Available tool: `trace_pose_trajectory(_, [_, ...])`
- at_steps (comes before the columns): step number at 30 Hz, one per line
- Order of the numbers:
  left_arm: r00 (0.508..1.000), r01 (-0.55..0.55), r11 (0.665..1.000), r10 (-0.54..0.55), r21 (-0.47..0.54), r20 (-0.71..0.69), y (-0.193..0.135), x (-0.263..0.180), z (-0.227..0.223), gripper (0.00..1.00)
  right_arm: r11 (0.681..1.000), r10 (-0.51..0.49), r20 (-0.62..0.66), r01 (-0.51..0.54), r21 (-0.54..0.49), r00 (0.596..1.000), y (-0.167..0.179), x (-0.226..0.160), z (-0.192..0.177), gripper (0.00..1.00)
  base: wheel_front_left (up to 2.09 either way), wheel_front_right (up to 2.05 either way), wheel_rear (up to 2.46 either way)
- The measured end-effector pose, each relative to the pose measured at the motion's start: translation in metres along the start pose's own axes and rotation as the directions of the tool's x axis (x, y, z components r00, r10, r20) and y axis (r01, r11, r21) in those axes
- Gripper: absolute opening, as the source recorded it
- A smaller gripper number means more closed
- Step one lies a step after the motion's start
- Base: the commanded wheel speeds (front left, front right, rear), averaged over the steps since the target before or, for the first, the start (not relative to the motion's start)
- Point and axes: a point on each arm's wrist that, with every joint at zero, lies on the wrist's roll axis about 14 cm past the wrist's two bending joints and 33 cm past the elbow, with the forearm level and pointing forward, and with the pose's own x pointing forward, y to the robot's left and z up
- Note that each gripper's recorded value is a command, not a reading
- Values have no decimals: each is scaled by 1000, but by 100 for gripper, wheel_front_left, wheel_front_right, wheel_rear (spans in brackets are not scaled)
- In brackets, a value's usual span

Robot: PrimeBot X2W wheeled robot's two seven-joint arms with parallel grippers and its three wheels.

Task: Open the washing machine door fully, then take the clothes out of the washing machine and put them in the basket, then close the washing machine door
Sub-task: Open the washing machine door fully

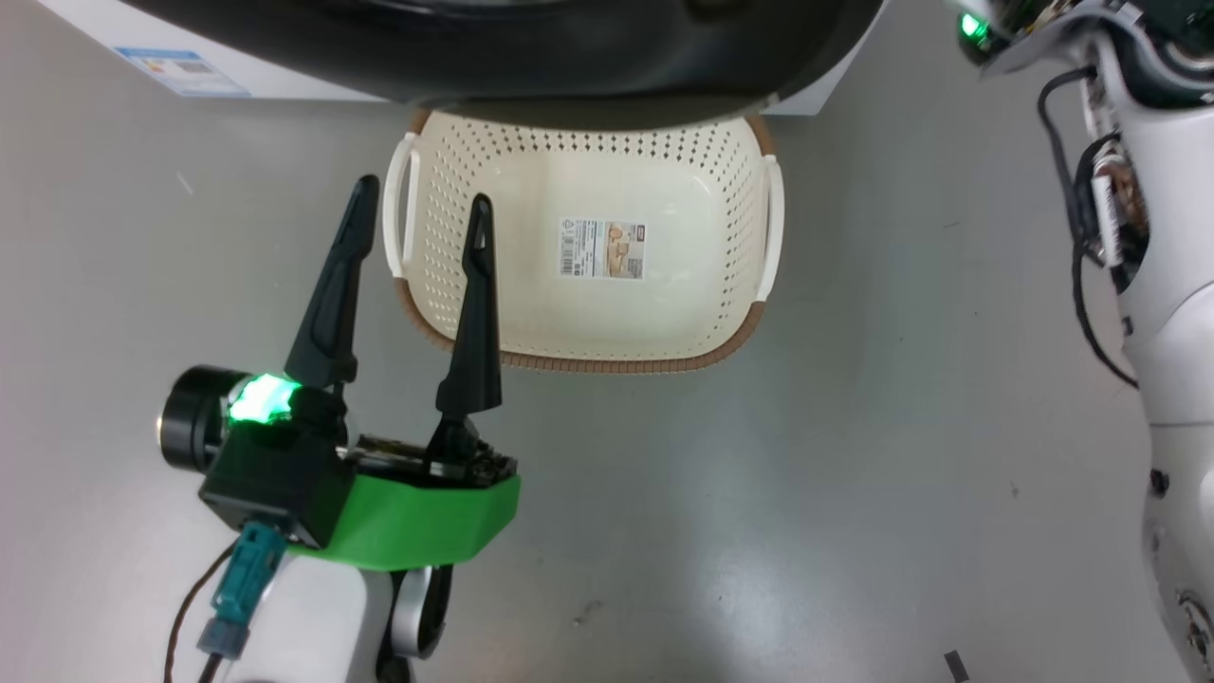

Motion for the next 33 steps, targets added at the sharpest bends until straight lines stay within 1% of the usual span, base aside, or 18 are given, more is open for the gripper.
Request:
trace_pose_trajectory(12, [999,-1,1000,1,9,42,-1,-2,23,100,1000,-3,-26,3,-7,1000,12,-14,-22,0,0,0,0])
trace_pose_trajectory(21, [999,-16,1000,15,10,50,0,-16,36,100,999,-32,-77,31,-18,996,18,-28,-52,0,0,0,0])
trace_pose_trajectory(33, [998,-15,1000,14,9,60,-3,-27,47,100,999,-30,-112,31,7,993,24,-40,-78,0,0,0,0])
